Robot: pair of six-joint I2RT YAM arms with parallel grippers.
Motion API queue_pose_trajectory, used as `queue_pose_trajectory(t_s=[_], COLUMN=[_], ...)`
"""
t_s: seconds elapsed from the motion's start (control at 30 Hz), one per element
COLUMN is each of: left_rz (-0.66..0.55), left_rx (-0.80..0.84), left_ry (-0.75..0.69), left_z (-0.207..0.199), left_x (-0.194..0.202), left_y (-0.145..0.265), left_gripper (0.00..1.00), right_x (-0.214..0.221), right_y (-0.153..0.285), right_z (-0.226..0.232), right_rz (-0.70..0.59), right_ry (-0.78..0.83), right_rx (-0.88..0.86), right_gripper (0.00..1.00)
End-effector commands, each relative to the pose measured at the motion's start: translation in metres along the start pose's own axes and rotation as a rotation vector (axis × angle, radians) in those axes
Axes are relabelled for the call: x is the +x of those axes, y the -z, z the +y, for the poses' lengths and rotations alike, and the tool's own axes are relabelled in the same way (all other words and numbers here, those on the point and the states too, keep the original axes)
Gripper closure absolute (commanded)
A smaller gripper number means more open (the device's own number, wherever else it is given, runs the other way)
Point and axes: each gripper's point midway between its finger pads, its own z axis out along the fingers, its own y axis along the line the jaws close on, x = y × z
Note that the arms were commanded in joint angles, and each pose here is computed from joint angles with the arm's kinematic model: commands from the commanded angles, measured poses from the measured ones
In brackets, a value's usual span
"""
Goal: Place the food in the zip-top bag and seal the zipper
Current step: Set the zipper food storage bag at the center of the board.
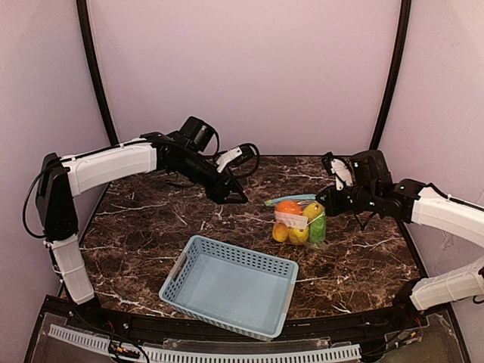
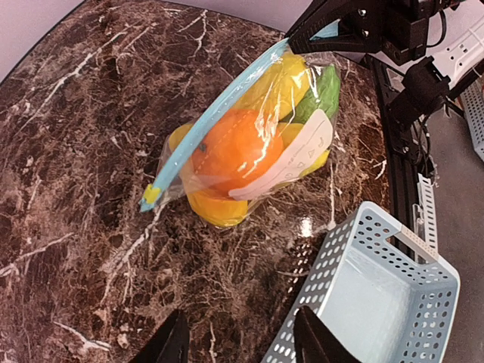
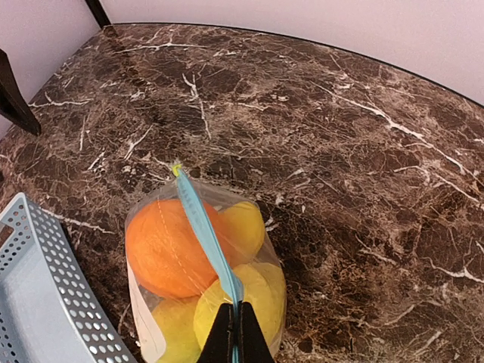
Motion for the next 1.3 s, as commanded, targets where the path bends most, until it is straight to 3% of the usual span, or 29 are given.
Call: queue_pose_trajectory(t_s=[0.0,0.13,0.43,0.63,0.83,0.97,1.27], left_rz=[-0.054,-0.104,-0.251,-0.409,-0.475,-0.478,-0.408], left_rx=[-0.067,-0.143,-0.279,-0.393,-0.490,-0.577,-0.812], left_ry=[0.039,0.054,0.186,0.368,0.482,0.572,0.748], left_z=[0.003,0.014,0.048,0.079,0.095,0.101,0.107], left_x=[-0.012,-0.019,-0.035,-0.037,-0.004,0.042,0.129], left_y=[0.019,0.033,0.077,0.131,0.180,0.201,0.263], left_gripper=[0.40,0.31,0.28,0.26,0.23,0.18,0.12], right_x=[-0.013,-0.005,0.015,0.019,0.015,0.014,-0.002], right_y=[-0.009,-0.018,-0.029,-0.029,-0.025,-0.023,-0.002], right_z=[-0.008,-0.016,-0.063,-0.083,-0.092,-0.097,-0.107], right_rz=[-0.053,-0.023,0.022,0.029,0.016,0.013,-0.050], right_ry=[-0.067,-0.097,-0.280,-0.354,-0.350,-0.338,-0.276], right_rx=[0.038,0.062,0.170,0.191,0.212,0.216,0.233], right_gripper=[1.00,1.00,1.00,0.50,0.18,0.08,0.04])
